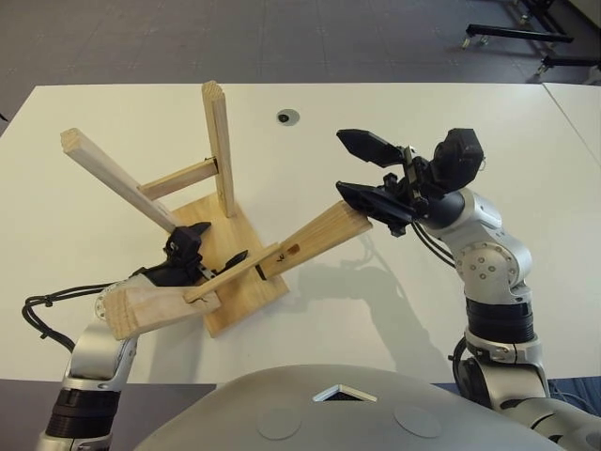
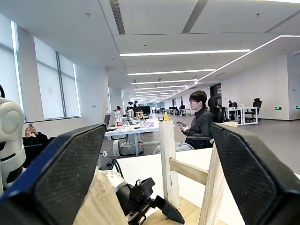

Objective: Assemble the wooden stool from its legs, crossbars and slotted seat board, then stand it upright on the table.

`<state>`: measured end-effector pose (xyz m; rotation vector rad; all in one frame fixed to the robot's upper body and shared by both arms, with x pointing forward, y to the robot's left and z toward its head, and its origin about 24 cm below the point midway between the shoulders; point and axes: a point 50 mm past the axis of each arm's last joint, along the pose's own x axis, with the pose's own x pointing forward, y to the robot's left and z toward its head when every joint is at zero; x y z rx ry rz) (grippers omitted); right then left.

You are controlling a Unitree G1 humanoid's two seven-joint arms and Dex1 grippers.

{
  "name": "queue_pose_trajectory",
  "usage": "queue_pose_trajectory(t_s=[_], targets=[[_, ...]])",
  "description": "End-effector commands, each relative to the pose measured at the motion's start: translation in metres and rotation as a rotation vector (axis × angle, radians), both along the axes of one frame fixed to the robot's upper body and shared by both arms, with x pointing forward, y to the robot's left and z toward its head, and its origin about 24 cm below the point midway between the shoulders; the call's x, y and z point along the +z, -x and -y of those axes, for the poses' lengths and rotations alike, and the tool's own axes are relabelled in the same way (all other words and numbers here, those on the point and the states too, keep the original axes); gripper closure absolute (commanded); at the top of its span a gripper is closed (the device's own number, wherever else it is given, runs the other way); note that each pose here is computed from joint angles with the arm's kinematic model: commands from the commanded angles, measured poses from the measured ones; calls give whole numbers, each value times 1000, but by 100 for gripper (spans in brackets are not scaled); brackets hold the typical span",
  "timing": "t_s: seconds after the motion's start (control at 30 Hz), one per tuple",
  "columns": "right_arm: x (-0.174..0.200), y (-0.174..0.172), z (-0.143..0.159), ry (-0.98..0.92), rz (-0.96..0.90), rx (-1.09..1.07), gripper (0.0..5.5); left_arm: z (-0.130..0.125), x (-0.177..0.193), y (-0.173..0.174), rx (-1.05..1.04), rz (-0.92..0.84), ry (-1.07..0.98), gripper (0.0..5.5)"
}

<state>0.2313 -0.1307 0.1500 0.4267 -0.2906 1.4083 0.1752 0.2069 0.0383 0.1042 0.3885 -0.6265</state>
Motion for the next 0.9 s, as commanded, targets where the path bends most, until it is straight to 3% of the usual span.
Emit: queue_pose_trajectory(t_s=[0.03, 0.9], targets=[[-6, -1, -5, 48, -13, -4, 139, -1, 14, -6, -7, 35, 20, 10], [-3, 2, -25, 66, 11, -20, 139, -1, 30, 7, -86, 16, 73, 10]])
